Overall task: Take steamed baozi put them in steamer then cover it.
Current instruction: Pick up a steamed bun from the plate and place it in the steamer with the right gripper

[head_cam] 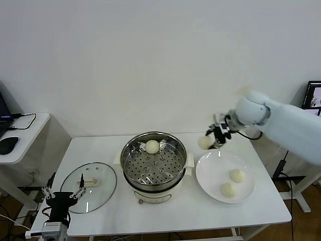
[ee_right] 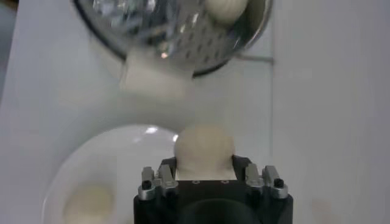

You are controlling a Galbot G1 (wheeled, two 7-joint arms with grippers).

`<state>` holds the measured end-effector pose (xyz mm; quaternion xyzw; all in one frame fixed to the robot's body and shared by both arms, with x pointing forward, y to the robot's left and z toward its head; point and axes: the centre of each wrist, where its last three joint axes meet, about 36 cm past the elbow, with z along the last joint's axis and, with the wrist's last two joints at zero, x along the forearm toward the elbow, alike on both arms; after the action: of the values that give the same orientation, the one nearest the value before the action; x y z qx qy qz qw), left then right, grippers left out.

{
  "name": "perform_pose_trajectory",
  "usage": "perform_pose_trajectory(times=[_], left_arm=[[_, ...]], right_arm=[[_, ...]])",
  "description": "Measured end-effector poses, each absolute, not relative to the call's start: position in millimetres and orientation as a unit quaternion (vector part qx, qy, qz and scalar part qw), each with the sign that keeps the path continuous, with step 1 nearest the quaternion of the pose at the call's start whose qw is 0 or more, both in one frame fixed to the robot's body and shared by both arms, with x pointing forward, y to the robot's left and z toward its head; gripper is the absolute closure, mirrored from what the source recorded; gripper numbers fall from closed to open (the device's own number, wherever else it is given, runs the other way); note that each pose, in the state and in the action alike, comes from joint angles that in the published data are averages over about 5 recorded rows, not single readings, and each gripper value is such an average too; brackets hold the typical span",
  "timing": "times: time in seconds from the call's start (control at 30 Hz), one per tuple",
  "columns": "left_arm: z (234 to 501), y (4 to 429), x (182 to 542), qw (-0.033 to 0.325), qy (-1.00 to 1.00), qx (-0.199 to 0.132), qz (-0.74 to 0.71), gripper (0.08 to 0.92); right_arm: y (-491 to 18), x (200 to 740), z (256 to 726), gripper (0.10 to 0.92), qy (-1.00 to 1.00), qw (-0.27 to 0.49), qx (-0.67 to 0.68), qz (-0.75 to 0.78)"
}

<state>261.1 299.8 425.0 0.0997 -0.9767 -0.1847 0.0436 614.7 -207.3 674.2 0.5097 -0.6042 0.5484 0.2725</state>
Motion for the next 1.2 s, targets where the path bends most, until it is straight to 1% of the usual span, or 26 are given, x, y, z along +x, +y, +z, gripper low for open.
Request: perform_pose_trajectory(times=[0.23,0.43,0.57,0.93,1.13,1.2], left_arm=[[425,304,261,0.044,-0.976,0.106,-0.185,0.177],[426,306,263,0.042,-0.976,0.109,-0.185,0.177],[427,306,264,0.040,-0.976,0.111,-0.183,0.177],[426,305,265,0.039,-0.977,0.111,-0.180,0.177],[426,304,266,0.039,-0.977,0.111,-0.180,0.177],[426,304,266,0.039,-0.977,0.110,-0.180,0.177]], right_arm=[[-130,616,674,0.433,-0.606,0.261,0.532,0.531],[-69,617,653,0.428,-0.595,0.272,0.546,0.523],[-38,615,634,0.428,-0.589,0.283,0.549,0.521],[6,611,593,0.428,-0.585,0.303,0.550,0.514],[19,608,584,0.426,-0.586,0.306,0.553,0.507],[19,607,583,0.403,-0.586,0.307,0.553,0.507]])
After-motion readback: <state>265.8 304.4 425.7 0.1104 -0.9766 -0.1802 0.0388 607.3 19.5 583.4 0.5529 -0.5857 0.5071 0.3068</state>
